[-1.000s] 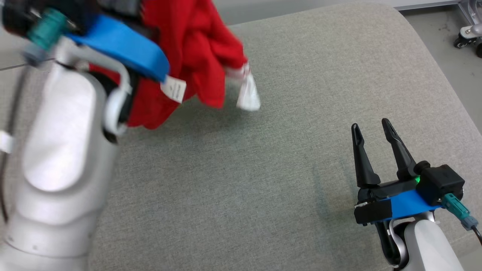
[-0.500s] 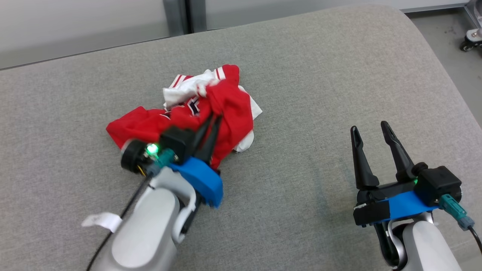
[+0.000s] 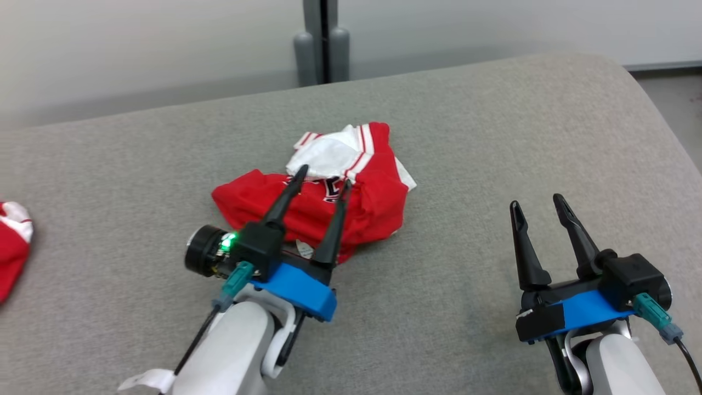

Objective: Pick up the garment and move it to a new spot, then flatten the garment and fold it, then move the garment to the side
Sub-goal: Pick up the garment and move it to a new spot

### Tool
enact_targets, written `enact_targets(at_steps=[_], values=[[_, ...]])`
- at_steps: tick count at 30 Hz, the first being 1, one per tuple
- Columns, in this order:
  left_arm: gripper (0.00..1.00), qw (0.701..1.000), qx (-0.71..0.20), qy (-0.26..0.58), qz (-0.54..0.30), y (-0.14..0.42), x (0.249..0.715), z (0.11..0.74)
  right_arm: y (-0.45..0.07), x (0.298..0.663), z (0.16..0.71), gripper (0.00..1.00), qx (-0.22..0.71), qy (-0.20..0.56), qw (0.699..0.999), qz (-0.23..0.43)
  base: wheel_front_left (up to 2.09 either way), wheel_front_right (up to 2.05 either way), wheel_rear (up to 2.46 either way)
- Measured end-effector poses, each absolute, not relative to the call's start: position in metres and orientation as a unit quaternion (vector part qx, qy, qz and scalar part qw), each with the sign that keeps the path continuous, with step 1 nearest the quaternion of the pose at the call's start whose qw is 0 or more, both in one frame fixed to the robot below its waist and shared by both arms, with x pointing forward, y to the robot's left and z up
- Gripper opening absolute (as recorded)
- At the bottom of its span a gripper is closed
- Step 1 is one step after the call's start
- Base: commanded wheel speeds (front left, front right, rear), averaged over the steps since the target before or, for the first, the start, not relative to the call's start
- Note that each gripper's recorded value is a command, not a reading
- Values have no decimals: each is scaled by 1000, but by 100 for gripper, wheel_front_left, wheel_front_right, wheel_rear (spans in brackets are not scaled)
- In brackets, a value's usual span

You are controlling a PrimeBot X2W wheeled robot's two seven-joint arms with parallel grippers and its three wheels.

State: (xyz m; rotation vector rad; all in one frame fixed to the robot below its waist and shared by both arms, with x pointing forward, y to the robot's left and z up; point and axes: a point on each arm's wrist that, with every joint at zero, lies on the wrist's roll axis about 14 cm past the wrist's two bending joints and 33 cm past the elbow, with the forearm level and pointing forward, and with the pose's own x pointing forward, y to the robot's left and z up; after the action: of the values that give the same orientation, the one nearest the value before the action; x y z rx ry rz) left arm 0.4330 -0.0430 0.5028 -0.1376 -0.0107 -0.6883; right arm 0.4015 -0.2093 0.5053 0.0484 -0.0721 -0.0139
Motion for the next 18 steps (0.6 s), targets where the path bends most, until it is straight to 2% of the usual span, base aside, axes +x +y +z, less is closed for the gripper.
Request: enact_targets(at_steps=[10,18], values=[[100,983,-58,-43,-168,77,441,523,-182,401,516,100,25,-43,998,32,0,0,0],[100,996,-52,-37,-54,158,423,516,-169,401,519,100,22,-43,998,50,0,0,0]])
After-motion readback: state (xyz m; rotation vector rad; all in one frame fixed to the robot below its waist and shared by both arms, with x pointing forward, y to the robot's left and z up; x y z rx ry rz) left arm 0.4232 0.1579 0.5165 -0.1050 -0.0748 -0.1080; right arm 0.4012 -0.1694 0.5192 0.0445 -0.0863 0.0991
